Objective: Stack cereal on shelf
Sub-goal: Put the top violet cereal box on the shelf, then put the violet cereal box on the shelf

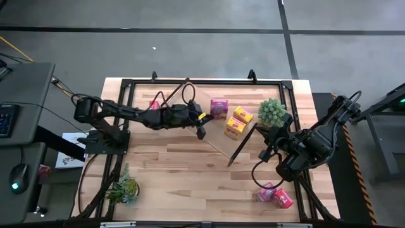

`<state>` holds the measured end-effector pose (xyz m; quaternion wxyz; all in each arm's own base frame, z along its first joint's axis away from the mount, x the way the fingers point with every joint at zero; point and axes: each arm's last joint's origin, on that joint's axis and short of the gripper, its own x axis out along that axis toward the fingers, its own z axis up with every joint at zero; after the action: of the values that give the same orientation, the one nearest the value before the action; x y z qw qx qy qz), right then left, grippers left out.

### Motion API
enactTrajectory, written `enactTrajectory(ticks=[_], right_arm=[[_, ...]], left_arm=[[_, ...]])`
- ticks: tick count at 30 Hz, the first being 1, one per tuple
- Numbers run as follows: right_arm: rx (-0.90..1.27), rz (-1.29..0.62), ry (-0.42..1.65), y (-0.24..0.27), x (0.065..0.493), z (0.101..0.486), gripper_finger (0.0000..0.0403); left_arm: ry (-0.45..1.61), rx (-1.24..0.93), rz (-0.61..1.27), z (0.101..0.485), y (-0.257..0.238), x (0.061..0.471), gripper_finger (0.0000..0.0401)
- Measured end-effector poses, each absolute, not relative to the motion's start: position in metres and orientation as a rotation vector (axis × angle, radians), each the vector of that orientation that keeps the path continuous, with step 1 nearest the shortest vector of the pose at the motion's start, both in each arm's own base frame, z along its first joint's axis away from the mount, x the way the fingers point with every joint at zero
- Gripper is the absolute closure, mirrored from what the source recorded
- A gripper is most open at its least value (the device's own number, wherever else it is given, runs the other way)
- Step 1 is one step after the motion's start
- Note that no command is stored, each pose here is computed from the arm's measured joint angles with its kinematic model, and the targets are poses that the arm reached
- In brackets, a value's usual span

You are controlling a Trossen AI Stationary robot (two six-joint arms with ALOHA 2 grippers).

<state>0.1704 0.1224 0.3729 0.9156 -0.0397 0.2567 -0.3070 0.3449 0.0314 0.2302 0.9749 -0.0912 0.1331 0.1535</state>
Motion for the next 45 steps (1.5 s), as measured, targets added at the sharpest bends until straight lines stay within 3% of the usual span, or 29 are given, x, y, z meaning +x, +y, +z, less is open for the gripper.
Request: enactTrajectory(ticks=[11, 18, 27, 36, 45], right_arm=[[-0.080, -0.632, 0.529, 0.122, 0.170, 0.373, 0.0402], [-0.077, -0.631, 0.531, 0.122, 0.170, 0.373, 0.0402], [-0.058, -0.631, 0.534, 0.123, 0.170, 0.373, 0.0402], [-0.071, -0.633, 0.528, 0.122, 0.170, 0.373, 0.0402], [-0.054, -0.637, 0.523, 0.122, 0.171, 0.373, 0.0402]], left_arm=[[0.278, -0.189, 0.373, 0.227, 0.052, 0.344, 0.0401], [0.338, -0.161, 0.317, 0.234, 0.047, 0.334, 0.0401], [0.392, 0.022, 0.326, 0.300, 0.010, 0.260, 0.0401], [0.358, -0.019, 0.533, 0.282, -0.011, 0.189, 0.0399], [0.289, -0.079, 0.545, 0.278, -0.011, 0.167, 0.0375]])
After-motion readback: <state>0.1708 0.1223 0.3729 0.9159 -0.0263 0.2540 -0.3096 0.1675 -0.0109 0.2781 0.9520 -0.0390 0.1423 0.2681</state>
